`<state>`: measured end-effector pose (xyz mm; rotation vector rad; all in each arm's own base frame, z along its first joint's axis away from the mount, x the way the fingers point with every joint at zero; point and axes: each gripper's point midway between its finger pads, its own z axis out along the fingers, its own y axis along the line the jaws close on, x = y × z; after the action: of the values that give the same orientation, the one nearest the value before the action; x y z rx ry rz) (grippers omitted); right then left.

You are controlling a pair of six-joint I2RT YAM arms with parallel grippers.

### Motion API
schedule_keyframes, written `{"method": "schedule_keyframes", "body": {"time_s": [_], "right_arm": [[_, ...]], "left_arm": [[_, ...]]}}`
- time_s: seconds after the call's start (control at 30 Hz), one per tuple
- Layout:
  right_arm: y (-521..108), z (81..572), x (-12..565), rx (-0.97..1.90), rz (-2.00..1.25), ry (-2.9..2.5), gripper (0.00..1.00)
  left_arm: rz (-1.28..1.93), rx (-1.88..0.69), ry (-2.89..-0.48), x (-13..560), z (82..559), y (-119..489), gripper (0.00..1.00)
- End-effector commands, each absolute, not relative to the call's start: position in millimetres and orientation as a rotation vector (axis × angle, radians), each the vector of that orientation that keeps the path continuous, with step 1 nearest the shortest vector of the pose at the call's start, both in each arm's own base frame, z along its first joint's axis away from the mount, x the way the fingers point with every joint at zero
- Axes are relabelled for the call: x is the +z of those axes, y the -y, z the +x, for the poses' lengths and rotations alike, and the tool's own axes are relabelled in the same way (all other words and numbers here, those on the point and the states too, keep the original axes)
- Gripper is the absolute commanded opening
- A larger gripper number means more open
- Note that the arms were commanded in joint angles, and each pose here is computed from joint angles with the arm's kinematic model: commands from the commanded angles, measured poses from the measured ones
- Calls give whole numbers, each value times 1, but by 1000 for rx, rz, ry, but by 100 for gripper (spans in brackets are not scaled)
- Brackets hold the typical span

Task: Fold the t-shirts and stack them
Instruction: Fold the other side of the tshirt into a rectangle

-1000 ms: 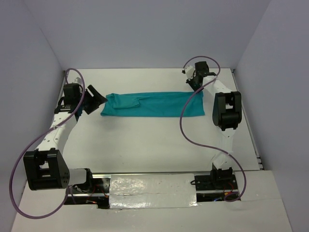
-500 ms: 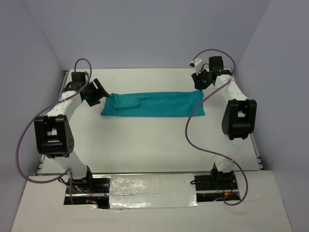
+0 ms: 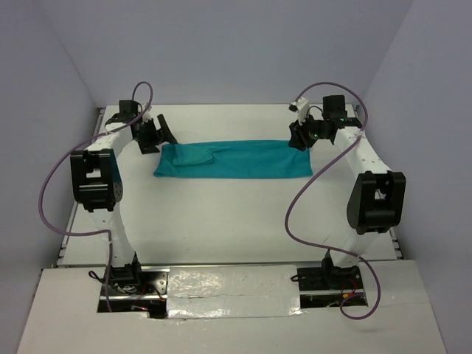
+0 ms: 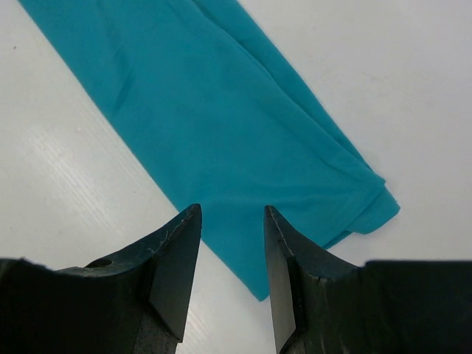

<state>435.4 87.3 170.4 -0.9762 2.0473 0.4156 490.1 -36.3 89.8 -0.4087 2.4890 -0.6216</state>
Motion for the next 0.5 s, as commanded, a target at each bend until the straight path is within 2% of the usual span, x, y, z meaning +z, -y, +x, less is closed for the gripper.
{"method": "schedule_keyframes", "body": {"time_s": [0.0, 0.27, 0.47], "right_arm": [[-96, 433, 179, 457, -987, -2003, 47], [-98, 430, 173, 486, -978, -2018, 47], [-98, 429, 173, 490, -975, -2019, 47]], "left_arm": [[-303, -702, -2501, 86, 495, 44, 100], [-265, -760, -2523, 70, 495, 51, 100], [-283, -710, -2601, 44, 482, 45, 99]]}}
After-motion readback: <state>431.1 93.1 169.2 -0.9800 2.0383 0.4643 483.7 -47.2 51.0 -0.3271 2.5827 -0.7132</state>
